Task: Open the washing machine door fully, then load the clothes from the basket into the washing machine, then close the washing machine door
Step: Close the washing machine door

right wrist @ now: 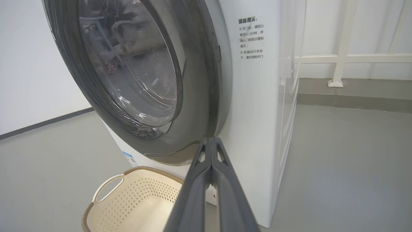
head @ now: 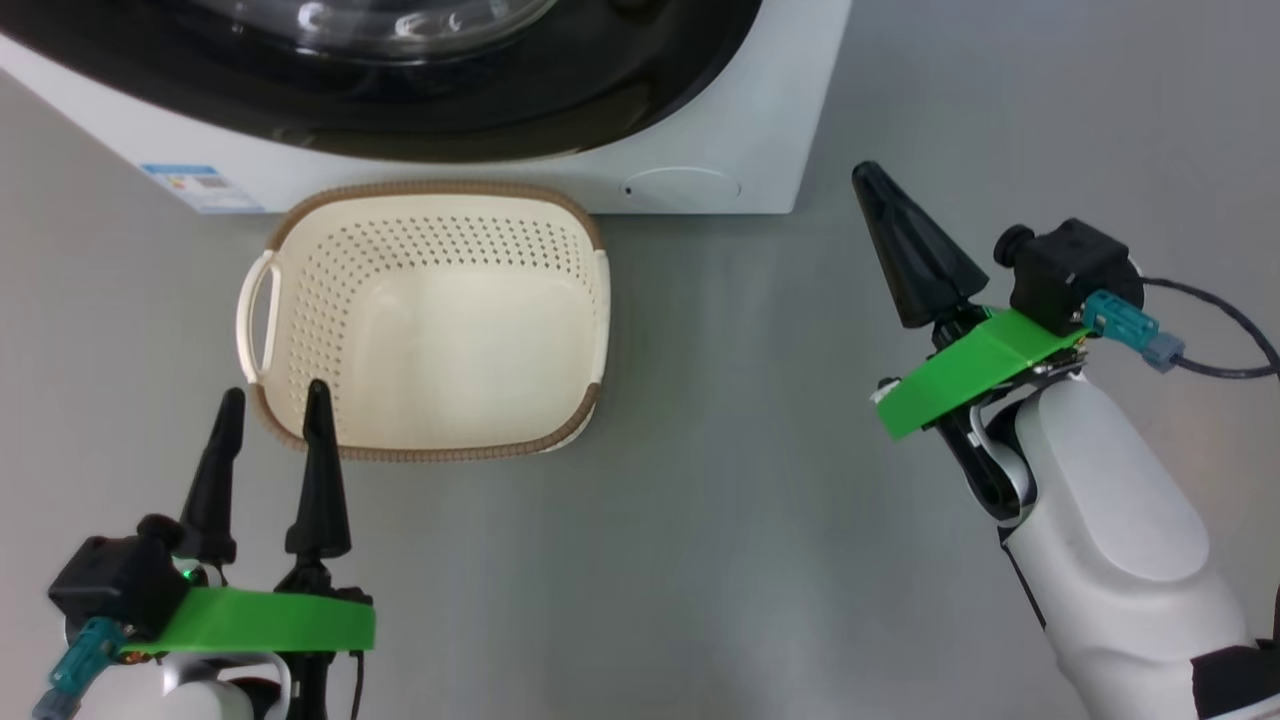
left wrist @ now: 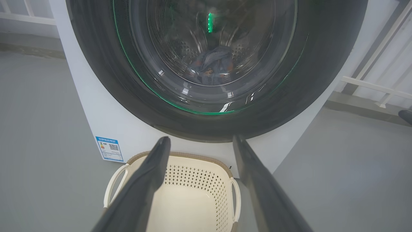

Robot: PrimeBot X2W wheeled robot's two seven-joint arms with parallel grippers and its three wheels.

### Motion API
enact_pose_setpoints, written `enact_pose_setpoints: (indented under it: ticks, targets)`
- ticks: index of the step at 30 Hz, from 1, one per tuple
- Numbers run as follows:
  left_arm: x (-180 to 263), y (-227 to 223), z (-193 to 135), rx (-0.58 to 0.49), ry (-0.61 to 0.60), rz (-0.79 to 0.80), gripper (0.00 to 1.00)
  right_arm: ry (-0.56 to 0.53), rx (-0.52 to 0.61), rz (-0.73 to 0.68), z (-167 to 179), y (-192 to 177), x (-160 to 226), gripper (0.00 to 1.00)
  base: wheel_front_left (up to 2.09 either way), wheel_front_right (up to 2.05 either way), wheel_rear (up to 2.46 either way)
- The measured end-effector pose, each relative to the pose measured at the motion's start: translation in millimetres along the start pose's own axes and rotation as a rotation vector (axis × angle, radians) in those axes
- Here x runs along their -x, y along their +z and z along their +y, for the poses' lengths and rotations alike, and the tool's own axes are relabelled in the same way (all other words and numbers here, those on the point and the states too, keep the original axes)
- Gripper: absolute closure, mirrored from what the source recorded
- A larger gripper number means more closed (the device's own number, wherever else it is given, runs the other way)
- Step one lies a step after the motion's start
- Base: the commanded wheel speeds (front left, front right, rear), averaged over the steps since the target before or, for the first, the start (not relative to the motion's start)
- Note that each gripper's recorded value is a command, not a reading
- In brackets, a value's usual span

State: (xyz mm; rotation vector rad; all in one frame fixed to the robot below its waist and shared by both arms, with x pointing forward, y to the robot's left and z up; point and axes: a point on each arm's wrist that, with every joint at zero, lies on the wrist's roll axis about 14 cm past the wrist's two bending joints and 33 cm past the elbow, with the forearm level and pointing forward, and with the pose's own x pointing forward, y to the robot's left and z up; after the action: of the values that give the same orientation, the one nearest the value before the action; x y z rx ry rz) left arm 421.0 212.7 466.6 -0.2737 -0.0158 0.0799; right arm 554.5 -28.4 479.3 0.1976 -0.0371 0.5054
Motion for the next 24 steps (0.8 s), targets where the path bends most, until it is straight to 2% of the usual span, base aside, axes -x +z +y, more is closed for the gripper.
enact_pose_setpoints:
  ticks: [6, 7, 8, 9, 14, 24]
  targets:
    - [3, 7, -7, -0.004, -0.022, -0.020, 0.00, -0.045, 0.017, -0.004, -10, 10, 23, 0.98, 0.00, 0.00, 0.00]
    - [4, 8, -7, -0.007, -0.025, -0.019, 0.00, -0.055, 0.019, -0.005, -13, 12, 27, 0.71, 0.00, 0.00, 0.00]
    - [5, 8, -8, -0.006, -0.025, -0.019, 0.00, -0.062, 0.021, -0.004, -14, 13, 31, 0.52, 0.00, 0.00, 0.00]
    - [6, 8, -9, -0.009, -0.028, -0.018, 0.00, -0.070, 0.025, -0.003, -16, 14, 35, 0.00, 0.00, 0.00, 0.00]
    - [12, 9, -11, -0.012, -0.036, -0.017, 0.00, -0.103, 0.043, 0.006, -19, 18, 60, 0.00, 0.00, 0.00, 0.00]
    - [13, 12, -21, -0.007, -0.064, -0.028, 0.00, -0.256, 0.050, -0.008, -46, 31, 122, 0.00, 0.00, 0.00, 0.00]
